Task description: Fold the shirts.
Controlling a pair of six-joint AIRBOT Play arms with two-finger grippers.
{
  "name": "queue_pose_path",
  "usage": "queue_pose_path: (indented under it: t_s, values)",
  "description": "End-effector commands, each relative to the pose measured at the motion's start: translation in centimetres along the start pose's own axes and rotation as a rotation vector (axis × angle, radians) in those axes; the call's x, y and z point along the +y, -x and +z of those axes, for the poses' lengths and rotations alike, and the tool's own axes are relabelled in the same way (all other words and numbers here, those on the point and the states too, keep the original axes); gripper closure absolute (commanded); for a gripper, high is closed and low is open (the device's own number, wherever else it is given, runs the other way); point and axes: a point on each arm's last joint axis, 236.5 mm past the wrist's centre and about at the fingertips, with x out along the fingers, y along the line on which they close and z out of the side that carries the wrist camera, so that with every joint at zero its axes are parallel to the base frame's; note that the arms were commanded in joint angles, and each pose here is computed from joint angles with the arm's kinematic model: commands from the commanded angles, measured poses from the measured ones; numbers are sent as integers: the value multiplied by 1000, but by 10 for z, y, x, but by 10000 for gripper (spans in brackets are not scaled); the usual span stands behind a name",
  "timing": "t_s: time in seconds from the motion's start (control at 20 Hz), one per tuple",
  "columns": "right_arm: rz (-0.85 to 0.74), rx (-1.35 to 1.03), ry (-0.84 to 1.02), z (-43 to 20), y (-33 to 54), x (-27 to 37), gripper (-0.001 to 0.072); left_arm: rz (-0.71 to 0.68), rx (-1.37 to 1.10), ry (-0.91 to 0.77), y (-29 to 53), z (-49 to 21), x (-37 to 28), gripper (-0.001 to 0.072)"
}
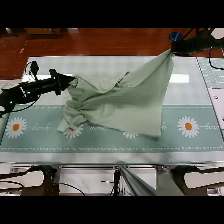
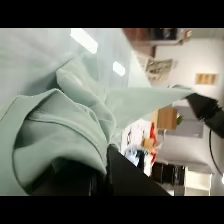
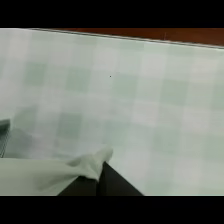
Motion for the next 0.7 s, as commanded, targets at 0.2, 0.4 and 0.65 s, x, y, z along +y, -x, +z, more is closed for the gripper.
queue_pose_path:
  t_s: [0.2,0.4,0.65]
  values:
    - [-26,92,-15,-25,-27,-11,683,-33,-17,24,-19,5,24,298]
    - [-121,-26,31,20,44,-35,323,-236,-22,-88,60,59,-44,302]
    - [-285,253,-14,-51,138,-104,242,591,149,-73,195,48,72,305]
